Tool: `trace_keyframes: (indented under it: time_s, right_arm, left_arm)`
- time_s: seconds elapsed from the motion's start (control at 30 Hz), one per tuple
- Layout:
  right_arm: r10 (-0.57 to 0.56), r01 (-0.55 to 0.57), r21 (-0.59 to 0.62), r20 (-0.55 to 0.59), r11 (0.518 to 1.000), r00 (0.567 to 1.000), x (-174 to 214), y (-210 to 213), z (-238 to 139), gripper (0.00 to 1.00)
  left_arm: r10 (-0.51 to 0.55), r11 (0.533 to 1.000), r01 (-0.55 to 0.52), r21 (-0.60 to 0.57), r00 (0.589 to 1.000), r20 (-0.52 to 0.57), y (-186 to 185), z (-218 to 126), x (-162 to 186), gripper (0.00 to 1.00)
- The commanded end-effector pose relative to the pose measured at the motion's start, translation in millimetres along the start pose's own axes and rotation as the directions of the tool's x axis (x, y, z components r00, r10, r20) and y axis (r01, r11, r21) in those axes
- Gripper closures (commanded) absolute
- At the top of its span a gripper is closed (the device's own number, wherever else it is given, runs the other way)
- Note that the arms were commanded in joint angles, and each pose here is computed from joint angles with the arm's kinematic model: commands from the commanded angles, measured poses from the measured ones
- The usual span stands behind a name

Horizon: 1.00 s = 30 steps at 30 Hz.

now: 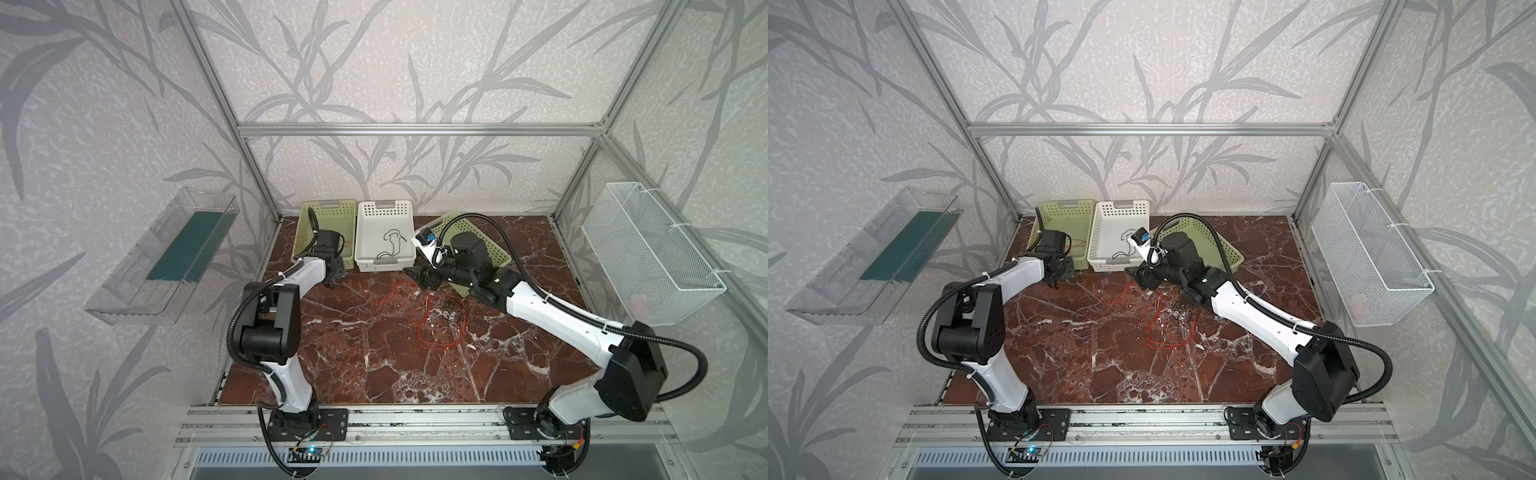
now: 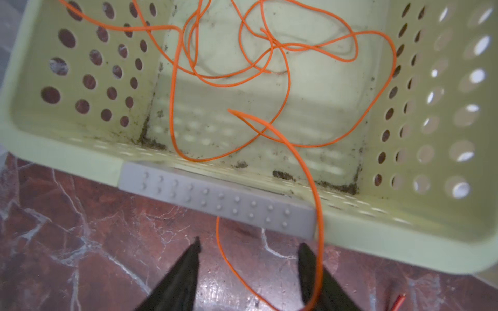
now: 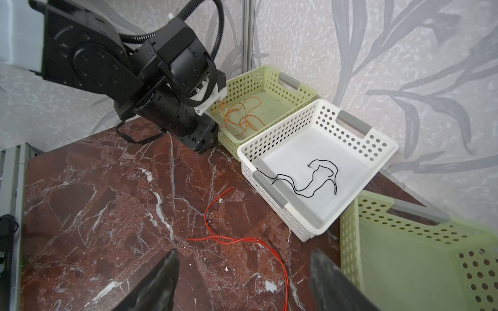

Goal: Untangle the cables
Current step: 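Lower the orange cable into the green basket and open the left gripper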

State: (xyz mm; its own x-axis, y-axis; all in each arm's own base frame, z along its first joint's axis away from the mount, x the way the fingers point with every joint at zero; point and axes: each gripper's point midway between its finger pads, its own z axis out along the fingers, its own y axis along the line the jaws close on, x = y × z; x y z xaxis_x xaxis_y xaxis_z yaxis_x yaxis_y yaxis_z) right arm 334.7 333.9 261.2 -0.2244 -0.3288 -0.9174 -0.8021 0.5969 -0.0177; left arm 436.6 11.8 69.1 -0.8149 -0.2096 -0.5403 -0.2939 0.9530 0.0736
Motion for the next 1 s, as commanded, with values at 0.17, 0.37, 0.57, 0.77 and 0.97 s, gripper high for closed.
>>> trace_keyframes:
  time_s: [0.17,0.37,0.57,0.77,0.97]
  right_arm:
    - [-0.009,0.007,0.043,0.045,0.999,0.999,-10,-8,-15,0.27]
    - [0.022,-0.025,0.074,0.038,0.997,0.999,-2,-18,-21,0.28]
    - [0.078,-0.072,0.086,-0.069,0.994,0.995,32,-27,-24,0.28]
    - [0.094,-0.077,0.103,-0.178,0.992,0.979,71,-26,-25,0.29]
    - [0.097,-0.072,0.118,-0.225,0.99,0.969,89,-26,-30,0.29]
  left_arm:
    - [-0.049,0.999,0.049,-0.015,0.999,0.021,5,-17,-1,0.98]
    - [-0.044,0.998,0.039,0.045,0.99,0.131,5,-62,-28,1.0]
    - [-0.043,0.994,0.004,0.111,0.935,0.353,3,-120,-90,1.0]
    - [-0.065,0.99,0.013,0.143,0.927,0.37,8,-103,-143,1.0]
    - [-0.066,0.985,0.019,0.171,0.96,0.273,-4,-43,-157,1.0]
